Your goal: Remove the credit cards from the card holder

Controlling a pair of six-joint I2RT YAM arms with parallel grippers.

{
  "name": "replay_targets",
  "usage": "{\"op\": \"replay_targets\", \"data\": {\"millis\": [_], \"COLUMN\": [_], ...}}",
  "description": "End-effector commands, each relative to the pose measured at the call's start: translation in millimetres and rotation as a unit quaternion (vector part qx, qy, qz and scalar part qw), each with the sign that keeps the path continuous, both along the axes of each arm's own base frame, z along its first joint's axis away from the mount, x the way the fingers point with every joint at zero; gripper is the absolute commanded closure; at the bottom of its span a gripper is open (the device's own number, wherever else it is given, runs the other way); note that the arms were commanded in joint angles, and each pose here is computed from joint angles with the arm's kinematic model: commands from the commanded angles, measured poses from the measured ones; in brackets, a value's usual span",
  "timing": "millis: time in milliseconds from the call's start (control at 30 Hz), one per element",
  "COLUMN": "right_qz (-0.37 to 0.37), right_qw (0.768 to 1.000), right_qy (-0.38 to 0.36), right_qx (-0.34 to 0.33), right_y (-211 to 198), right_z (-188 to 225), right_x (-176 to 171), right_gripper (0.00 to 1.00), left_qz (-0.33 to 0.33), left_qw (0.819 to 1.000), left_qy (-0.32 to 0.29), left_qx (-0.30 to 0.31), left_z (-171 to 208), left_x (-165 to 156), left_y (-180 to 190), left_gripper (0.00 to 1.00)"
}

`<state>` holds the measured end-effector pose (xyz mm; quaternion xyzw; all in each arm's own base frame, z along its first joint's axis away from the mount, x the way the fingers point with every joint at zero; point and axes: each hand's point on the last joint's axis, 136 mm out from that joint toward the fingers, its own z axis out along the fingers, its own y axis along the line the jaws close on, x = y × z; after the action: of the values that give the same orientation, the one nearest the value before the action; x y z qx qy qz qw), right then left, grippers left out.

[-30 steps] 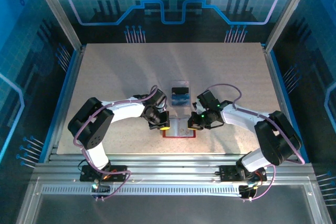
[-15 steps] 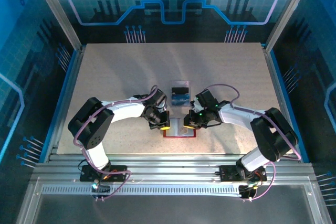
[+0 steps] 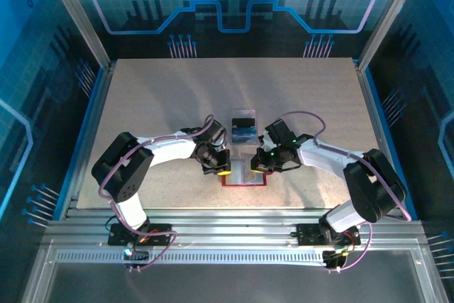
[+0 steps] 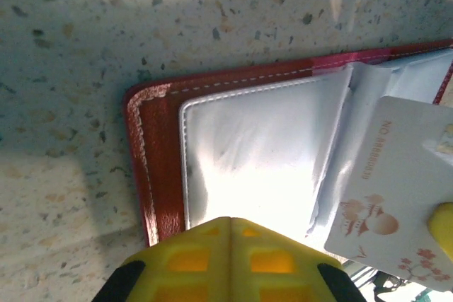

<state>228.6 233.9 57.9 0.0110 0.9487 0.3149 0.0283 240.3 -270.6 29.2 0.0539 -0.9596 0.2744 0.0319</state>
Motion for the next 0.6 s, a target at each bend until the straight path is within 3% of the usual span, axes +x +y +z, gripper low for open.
{"op": "replay_targets", "data": {"millis": [0, 300, 567], "right_qz": [0.017, 0.123, 0.26], "right_qw": [0.999, 0.986, 0.93], "right_qy": [-0.023, -0.093, -0.213], "right_qx": [-0.02, -0.066, -0.148], "right_y": [-9, -17, -32], "right_z": [18, 50, 70], "right_x": [5, 23, 50], "right_gripper": [1.0, 1.0, 1.0], "left_qz": [0.011, 0.045, 0.078], "left_qw": [1.0, 0.997, 0.994], "left_qy": [-0.026, -0.061, -0.077], "left_qx": [0.001, -0.006, -0.011], "left_z": [21, 37, 42], "left_x": [8, 16, 14], "left_y": [7, 33, 60], "left_gripper": [0.96, 0.92, 0.89]}}
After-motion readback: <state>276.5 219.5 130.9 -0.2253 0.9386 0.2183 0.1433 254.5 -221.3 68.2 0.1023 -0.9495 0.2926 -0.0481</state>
